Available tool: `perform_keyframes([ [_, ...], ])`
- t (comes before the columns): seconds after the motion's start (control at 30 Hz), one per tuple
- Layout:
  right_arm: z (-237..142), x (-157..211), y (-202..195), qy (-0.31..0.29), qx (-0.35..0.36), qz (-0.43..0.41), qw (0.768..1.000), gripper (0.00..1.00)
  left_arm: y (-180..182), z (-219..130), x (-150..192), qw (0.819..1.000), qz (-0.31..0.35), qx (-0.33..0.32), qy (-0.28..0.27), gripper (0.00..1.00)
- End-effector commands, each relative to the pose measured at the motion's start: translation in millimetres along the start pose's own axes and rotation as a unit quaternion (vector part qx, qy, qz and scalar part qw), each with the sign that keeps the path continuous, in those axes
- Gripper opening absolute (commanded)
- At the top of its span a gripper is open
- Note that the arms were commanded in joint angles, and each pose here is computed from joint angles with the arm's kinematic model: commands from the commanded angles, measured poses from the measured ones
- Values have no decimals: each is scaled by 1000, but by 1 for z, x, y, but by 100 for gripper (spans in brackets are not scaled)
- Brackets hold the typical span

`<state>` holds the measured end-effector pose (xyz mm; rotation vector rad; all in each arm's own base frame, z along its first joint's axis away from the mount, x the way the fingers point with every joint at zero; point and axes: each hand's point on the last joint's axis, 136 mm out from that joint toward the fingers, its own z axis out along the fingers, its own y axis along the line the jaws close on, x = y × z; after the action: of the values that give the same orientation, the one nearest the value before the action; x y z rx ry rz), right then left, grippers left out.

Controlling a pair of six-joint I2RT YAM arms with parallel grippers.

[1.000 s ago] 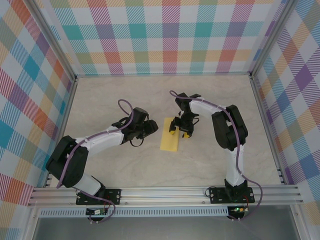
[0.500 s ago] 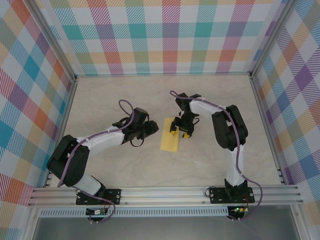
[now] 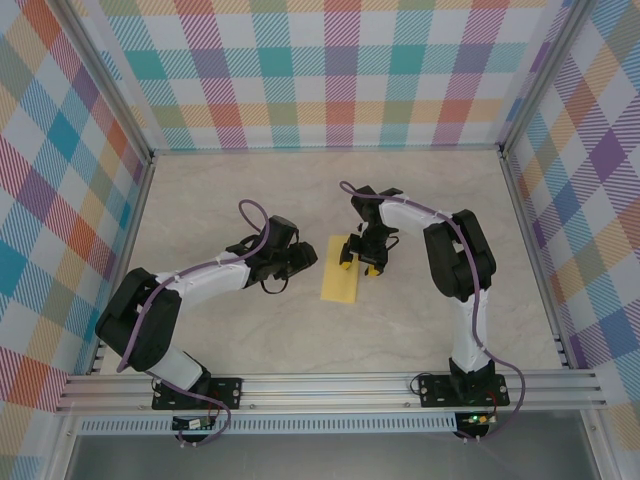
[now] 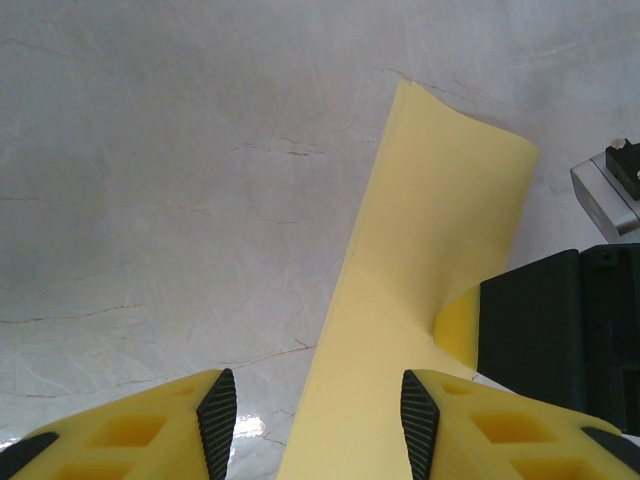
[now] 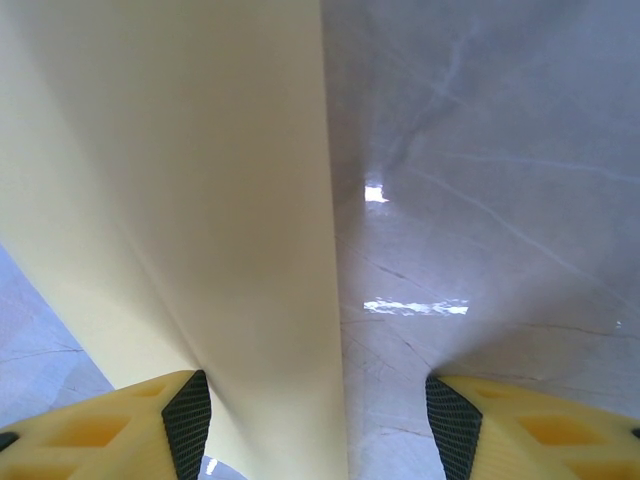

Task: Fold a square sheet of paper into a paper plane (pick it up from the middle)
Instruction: Hold the square sheet of paper at the center of the table.

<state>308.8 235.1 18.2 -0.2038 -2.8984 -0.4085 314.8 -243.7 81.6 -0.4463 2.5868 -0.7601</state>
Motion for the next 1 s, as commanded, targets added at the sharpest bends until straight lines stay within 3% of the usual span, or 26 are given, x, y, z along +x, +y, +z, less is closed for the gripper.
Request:
perform_keyframes([
  [0.0,37,1,-28,20,54,3,998,63,-5,2,4,1000,12,6,8,49],
  [0.97,46,-2,-35,33,79,-8,996,66,-5,3,5,1000,12,7,11,49],
])
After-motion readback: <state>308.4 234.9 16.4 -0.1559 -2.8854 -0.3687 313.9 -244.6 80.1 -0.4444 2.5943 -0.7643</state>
